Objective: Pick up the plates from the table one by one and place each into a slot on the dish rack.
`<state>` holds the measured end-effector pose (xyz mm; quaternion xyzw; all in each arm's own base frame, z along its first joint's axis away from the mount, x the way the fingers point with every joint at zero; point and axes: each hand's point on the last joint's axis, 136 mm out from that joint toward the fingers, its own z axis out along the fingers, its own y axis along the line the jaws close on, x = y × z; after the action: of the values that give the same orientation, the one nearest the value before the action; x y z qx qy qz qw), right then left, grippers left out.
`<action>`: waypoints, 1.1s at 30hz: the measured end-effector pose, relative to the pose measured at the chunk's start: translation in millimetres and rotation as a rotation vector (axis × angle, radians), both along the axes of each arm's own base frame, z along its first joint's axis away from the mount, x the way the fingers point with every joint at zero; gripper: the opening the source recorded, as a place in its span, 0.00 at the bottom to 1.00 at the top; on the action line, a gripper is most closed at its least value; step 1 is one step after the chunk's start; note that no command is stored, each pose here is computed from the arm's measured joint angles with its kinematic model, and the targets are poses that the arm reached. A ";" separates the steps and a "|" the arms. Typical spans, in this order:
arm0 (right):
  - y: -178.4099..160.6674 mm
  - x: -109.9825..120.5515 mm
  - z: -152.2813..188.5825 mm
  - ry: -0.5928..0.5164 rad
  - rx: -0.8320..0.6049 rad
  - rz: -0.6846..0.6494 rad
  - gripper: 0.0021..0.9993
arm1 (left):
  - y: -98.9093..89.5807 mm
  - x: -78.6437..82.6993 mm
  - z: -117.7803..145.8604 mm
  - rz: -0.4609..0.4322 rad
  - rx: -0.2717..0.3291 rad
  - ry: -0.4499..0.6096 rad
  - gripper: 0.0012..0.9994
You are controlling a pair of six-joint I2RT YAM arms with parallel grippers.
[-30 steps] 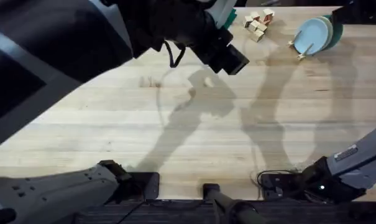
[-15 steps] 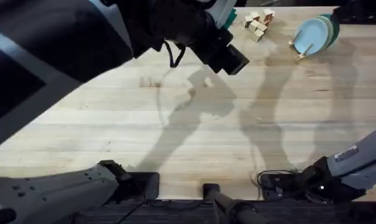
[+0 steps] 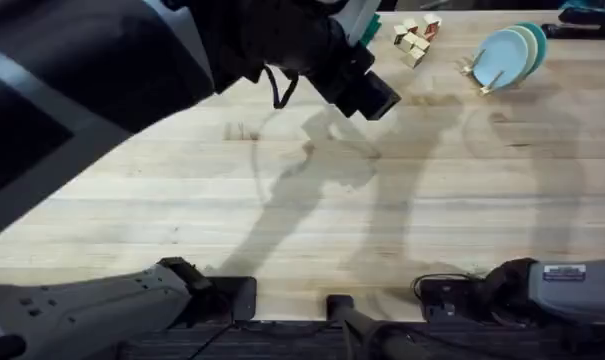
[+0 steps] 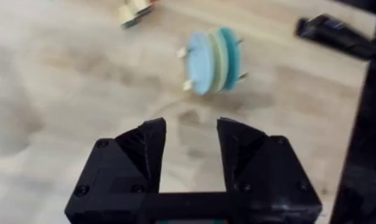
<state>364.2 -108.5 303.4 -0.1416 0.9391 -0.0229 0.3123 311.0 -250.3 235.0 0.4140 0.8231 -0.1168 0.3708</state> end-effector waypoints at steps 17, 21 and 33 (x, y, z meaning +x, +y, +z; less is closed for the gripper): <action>95.8 -138.3 45.4 0.083 0.125 -0.073 1.00 | 5.3 9.5 3.7 0.042 0.018 -0.043 0.99; 99.4 -159.9 52.4 0.032 0.124 -0.131 1.00 | 5.7 9.8 3.7 0.044 0.020 -0.044 0.99; 94.0 -204.2 -18.5 0.107 0.113 -0.255 1.00 | 5.7 9.8 3.7 0.044 0.020 -0.044 0.99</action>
<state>160.0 -14.4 284.9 -0.0044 0.9646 -0.0020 0.2636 320.8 -244.6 238.7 0.4020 0.8247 -0.0914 0.3871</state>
